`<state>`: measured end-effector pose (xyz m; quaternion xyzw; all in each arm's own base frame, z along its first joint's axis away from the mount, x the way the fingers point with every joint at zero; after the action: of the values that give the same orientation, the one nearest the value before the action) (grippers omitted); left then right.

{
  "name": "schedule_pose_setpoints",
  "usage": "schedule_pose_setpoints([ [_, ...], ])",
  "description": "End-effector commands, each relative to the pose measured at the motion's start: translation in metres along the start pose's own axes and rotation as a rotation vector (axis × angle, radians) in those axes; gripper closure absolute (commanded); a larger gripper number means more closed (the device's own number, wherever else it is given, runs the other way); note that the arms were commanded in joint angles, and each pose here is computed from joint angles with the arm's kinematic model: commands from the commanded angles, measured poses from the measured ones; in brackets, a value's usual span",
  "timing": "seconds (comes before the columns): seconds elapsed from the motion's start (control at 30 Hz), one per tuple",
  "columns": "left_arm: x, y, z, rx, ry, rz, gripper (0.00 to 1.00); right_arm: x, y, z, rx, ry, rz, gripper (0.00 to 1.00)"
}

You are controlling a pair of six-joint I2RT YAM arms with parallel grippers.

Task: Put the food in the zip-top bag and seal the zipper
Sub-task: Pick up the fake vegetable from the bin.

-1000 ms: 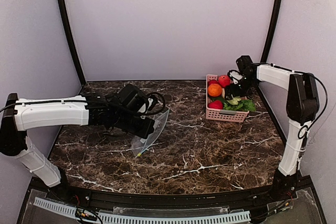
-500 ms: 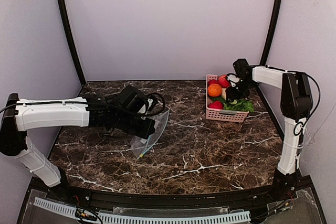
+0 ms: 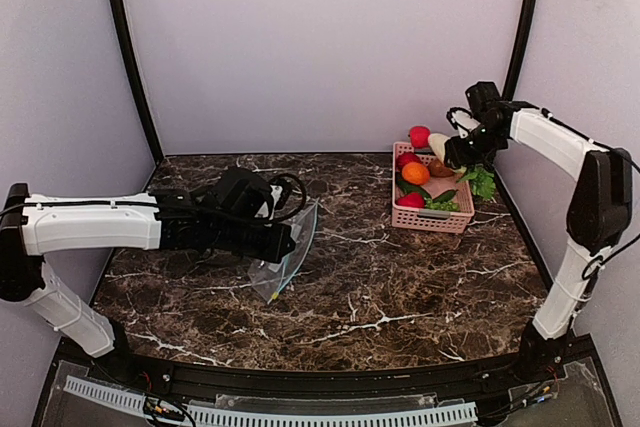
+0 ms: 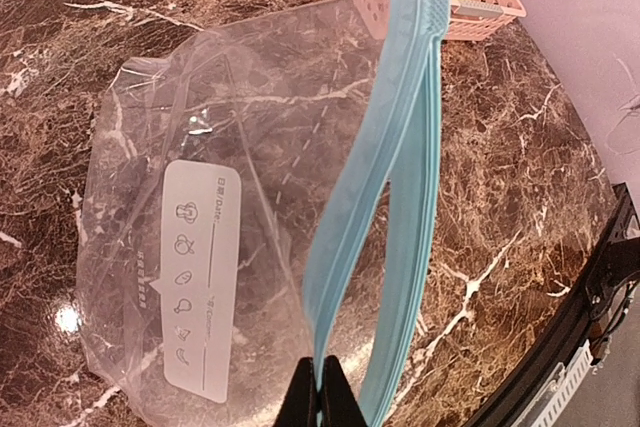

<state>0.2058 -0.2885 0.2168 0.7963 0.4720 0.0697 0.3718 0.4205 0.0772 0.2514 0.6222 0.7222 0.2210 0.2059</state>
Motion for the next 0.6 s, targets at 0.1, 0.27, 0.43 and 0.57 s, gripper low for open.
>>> schedule_pose_setpoints([
  [0.1,0.001,0.008,-0.005,-0.116,-0.041,-0.088,0.99,0.033,-0.022,-0.076,-0.059,0.225,0.079,0.52],
  [0.27,-0.001,0.009,-0.003,-0.151,-0.067,-0.113,0.99,0.070,-0.053,-0.118,-0.067,0.381,0.078,0.52],
  [0.43,-0.003,0.013,0.000,-0.176,-0.083,-0.128,0.99,0.099,-0.091,-0.143,-0.027,0.551,0.112,0.52],
  [0.57,-0.004,0.017,0.002,-0.199,-0.095,-0.146,0.99,0.126,-0.118,-0.160,0.016,0.699,0.131,0.53],
])
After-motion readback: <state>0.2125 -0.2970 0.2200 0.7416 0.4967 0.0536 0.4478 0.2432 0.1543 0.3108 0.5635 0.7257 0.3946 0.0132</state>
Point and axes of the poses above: each gripper's point midway between its finger pads, its own z axis out along the fingers, its own x axis along the line the jaws close on, y = z × x, the point moved 8 cm from there along -z, back along the fingers, and after that the axes turned 7 degrees about z, right-handed, at the moved point
